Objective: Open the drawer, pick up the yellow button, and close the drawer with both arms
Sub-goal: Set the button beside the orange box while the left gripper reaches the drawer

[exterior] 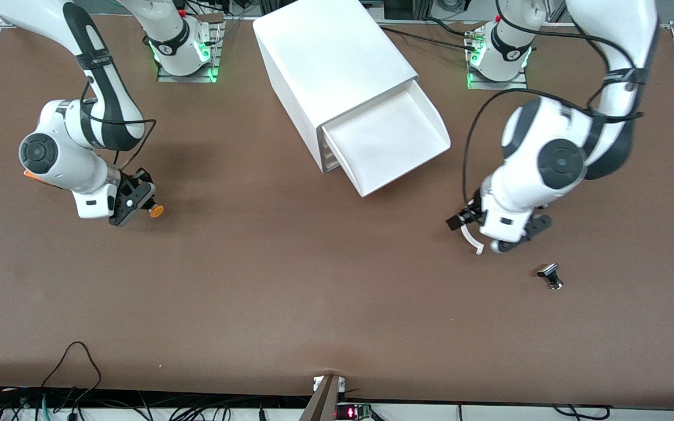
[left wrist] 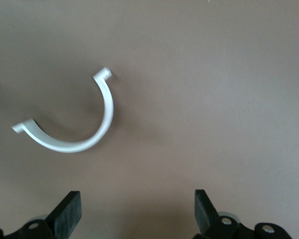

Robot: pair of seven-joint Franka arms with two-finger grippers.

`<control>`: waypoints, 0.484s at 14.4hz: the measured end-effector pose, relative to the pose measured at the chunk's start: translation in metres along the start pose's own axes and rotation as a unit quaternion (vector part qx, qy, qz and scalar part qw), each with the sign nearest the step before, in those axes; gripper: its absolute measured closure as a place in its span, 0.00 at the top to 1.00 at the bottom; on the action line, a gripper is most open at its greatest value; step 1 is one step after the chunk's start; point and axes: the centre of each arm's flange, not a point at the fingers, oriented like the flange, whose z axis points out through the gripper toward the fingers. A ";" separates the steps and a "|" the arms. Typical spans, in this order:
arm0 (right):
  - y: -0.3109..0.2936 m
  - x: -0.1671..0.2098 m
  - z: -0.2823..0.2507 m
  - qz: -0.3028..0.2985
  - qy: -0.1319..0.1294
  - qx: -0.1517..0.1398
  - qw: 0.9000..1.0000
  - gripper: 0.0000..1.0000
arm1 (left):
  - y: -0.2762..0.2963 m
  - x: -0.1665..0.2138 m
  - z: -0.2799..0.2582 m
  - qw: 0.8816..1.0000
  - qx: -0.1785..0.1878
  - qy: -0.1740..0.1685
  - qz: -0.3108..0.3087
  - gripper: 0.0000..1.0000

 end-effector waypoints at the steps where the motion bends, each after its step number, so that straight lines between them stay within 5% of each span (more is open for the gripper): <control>1: 0.001 -0.004 0.003 -0.025 0.001 -0.001 1.000 0.41 | 0.007 -0.017 0.012 1.000 0.004 -0.008 0.005 1.00; 7: 0.001 0.001 0.012 -0.187 0.012 -0.025 0.982 0.44 | 0.023 -0.072 0.037 0.994 -0.026 -0.102 -0.015 1.00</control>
